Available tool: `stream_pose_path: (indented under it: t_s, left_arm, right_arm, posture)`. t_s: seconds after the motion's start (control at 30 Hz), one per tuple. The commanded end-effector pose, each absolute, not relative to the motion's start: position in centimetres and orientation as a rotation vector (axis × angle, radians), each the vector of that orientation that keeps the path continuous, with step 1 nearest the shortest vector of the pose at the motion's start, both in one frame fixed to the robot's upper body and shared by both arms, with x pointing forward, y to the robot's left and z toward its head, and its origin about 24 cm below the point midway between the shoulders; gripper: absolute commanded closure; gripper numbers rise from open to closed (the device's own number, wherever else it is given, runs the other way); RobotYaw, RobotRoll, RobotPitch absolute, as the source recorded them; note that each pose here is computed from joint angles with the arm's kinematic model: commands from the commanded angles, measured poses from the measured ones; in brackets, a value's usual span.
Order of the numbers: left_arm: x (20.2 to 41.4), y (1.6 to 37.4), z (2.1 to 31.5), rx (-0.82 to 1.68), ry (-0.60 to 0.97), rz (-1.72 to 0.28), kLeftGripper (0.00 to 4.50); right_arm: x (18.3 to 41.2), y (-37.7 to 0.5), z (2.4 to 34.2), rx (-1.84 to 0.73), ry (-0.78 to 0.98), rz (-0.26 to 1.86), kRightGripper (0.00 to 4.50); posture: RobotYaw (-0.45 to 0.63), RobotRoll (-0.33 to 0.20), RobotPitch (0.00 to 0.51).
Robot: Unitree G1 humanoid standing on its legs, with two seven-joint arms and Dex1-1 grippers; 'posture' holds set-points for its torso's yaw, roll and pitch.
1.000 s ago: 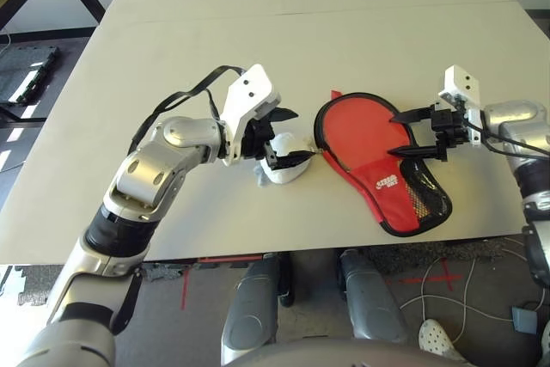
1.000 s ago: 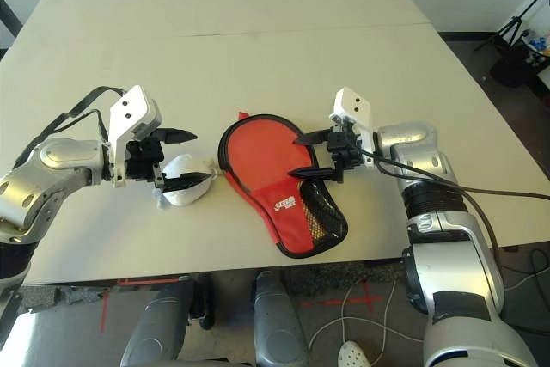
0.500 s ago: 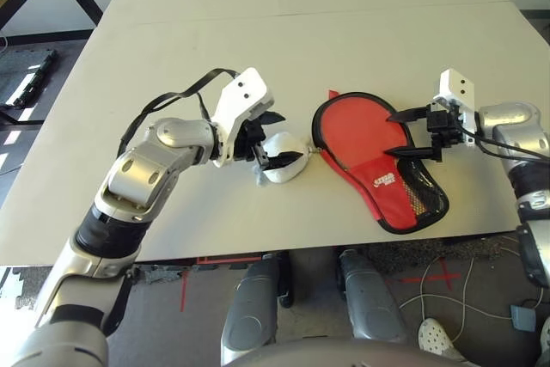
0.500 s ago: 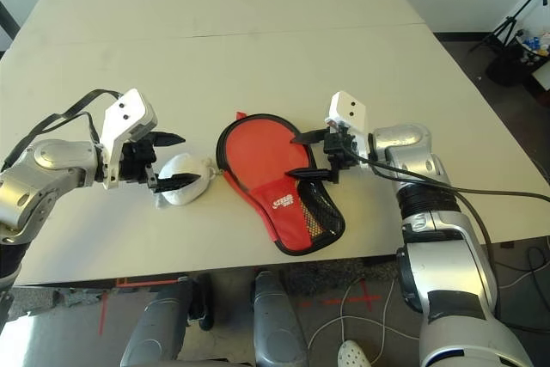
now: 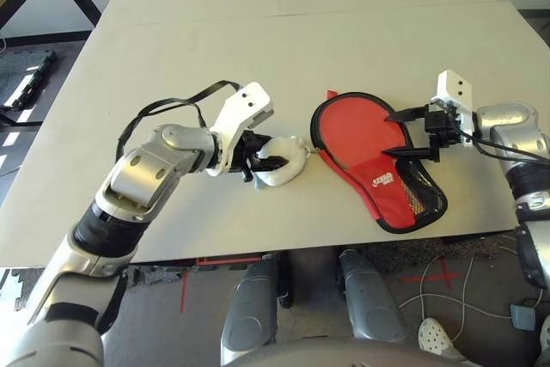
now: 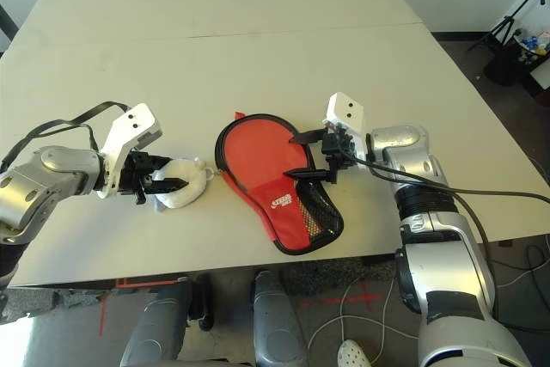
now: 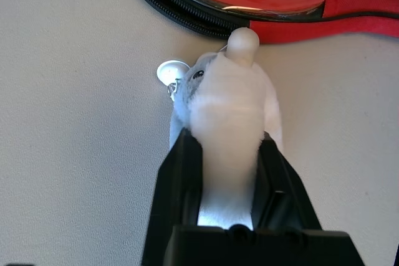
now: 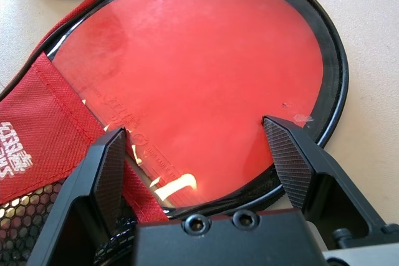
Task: Store the ping-pong paddle in its case and zip it.
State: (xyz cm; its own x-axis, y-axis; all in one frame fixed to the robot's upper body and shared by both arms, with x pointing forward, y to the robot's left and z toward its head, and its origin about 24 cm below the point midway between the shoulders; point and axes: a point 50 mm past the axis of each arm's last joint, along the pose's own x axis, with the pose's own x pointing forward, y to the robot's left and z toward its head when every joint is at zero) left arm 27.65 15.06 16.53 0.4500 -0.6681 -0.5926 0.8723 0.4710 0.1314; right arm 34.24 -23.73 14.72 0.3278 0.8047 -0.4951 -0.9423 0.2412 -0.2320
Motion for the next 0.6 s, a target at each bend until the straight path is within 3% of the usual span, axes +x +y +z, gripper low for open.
stream_pose_path:
  t_s: [0.03, 0.1, 0.33, 0.6]
  left_arm:
    - [27.9, 15.2, 16.1, 0.473, 0.54, -0.976, 4.14]
    - [28.7, 15.2, 16.5, 0.484, 0.516, -0.933, 4.34]
    - [32.5, 15.5, 17.4, 0.557, 0.429, -0.727, 4.34]
    - [36.7, 14.5, 18.7, 0.636, 0.325, -0.622, 4.34]
  right_arm:
    - [33.7, -23.9, 12.4, -0.541, 0.411, 1.223, 0.0]
    - [33.7, -23.8, 12.3, -0.544, 0.41, 1.224, 0.0]
    - [33.5, -23.6, 11.9, -0.554, 0.411, 1.234, 0.0]
    - [33.3, -23.2, 11.6, -0.557, 0.413, 1.243, 0.0]
  posture:
    - [-0.05, 0.0, 0.242]
    - [-0.05, 0.0, 0.242]
    - [-0.05, 0.0, 0.243]
    - [-0.06, 0.0, 0.244]
